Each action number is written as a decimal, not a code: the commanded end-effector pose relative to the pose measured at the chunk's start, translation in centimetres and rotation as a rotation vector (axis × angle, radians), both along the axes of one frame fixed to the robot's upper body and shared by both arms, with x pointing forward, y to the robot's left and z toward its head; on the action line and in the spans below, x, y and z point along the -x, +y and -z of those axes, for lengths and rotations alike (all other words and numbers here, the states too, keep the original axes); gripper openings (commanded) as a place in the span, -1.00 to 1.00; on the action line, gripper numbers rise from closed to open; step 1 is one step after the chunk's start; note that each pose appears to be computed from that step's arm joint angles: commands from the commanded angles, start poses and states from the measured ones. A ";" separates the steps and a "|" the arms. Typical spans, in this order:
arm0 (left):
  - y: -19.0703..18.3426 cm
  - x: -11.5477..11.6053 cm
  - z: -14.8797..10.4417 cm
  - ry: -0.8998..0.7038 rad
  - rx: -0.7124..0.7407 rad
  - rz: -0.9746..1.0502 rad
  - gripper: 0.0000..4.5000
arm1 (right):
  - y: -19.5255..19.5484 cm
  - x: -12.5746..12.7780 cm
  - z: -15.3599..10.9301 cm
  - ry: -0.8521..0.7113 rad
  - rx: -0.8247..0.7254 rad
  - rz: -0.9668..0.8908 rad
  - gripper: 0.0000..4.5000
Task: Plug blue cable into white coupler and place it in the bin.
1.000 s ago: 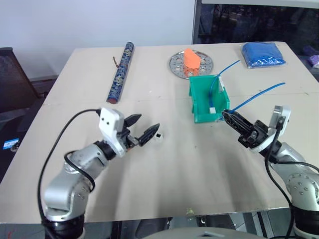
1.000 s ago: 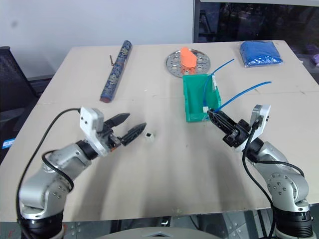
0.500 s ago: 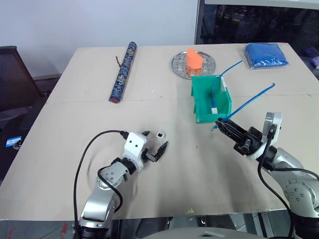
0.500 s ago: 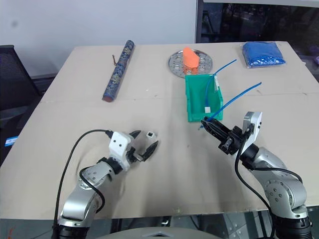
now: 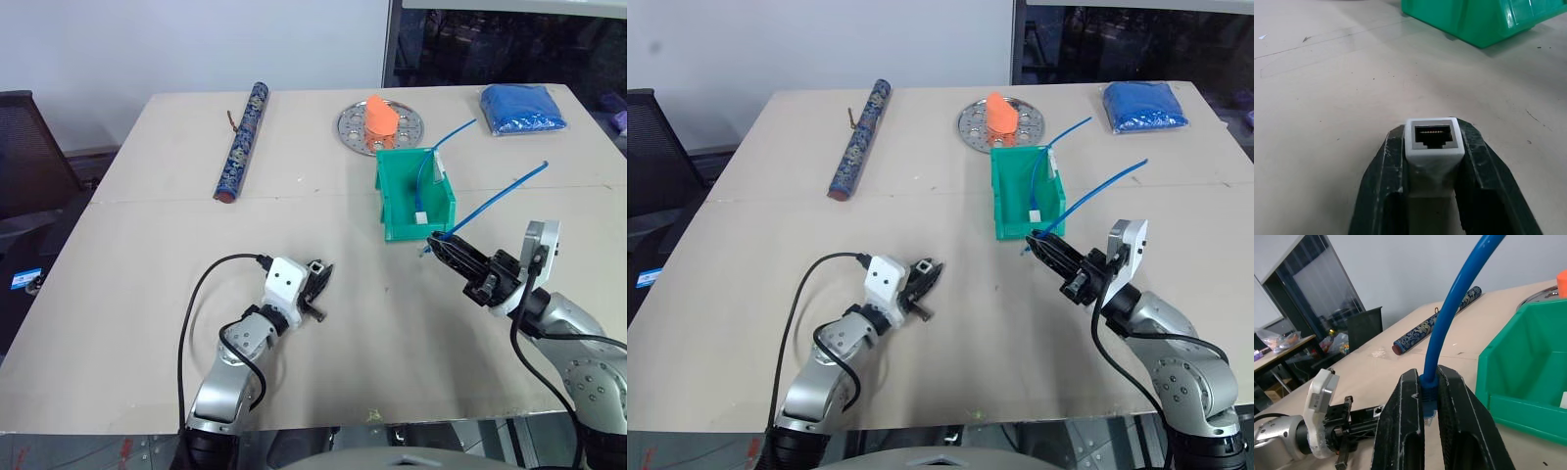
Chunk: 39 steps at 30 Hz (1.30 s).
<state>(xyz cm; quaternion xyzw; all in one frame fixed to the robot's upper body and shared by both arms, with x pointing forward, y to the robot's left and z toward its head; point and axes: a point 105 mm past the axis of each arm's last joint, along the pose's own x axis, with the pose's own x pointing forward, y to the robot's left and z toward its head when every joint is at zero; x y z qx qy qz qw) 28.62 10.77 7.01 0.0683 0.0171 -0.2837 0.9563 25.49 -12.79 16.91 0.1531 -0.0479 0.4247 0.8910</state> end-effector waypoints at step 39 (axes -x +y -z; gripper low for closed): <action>-6.8 -3.9 -3.5 0.051 -0.193 1.226 -0.74 | 5.8 -2.3 3.9 -0.252 0.420 -0.387 -1.00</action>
